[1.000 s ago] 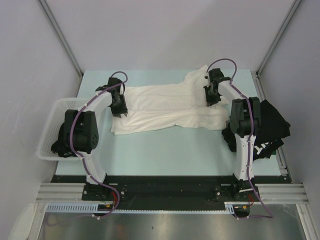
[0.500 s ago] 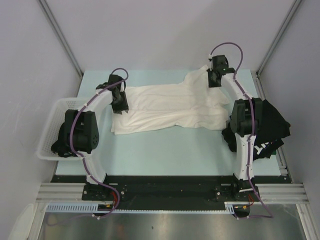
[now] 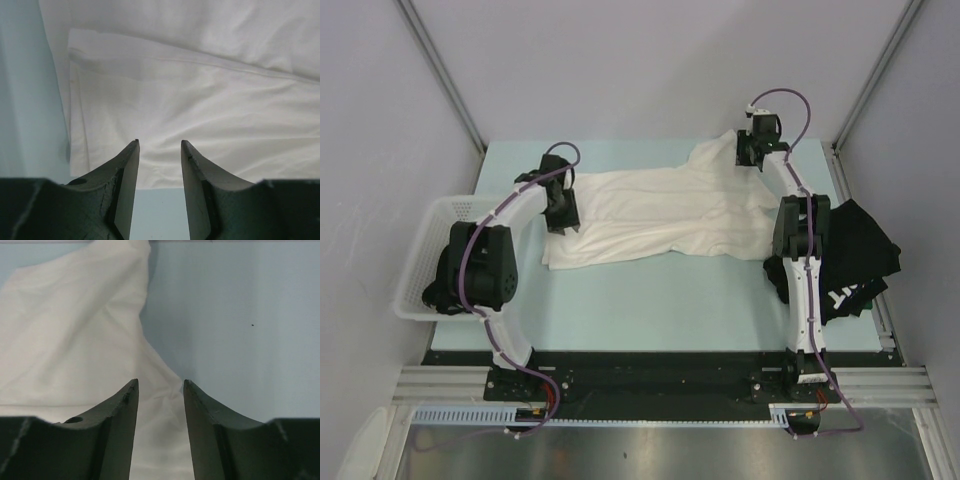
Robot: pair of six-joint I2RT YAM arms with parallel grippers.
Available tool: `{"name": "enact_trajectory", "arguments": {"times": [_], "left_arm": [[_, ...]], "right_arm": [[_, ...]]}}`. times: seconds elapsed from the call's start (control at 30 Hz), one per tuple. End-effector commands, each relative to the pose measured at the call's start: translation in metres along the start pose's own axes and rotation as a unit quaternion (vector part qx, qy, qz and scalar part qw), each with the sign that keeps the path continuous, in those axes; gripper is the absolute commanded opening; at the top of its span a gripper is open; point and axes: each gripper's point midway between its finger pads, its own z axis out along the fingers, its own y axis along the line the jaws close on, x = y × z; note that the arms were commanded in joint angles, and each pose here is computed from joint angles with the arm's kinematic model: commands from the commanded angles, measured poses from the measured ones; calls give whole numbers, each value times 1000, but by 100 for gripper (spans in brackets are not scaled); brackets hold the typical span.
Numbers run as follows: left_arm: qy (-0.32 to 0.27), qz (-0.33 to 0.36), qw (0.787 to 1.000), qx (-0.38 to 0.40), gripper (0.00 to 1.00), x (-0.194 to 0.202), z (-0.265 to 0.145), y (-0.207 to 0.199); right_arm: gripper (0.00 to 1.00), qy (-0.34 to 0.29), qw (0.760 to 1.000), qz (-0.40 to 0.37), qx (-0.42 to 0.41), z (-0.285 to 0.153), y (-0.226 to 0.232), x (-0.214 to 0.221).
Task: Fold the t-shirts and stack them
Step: Grap the side of the flattened tshirt furthest away from the robot with both arms
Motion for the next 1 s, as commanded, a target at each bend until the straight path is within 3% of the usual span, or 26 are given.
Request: {"name": "enact_trajectory", "arguments": {"times": [0.0, 0.5, 0.67, 0.9, 0.97], "left_arm": [[-27, 12, 999, 19, 45, -5, -23, -11], [-22, 28, 999, 31, 45, 2, -25, -39], [-24, 28, 999, 30, 45, -1, -26, -40], [-22, 30, 999, 30, 45, -2, -28, -40], [-24, 31, 999, 32, 45, -3, -29, -42]], "right_arm": [[47, -63, 997, 28, -31, -2, 6, -42], [47, -9, 1000, 23, -20, -6, -21, -3], [42, 6, 1000, 13, -7, -7, -30, 8], [0, 39, 999, 23, -12, -13, -31, 26], [0, 47, 999, 23, -8, -16, -32, 31]]}}
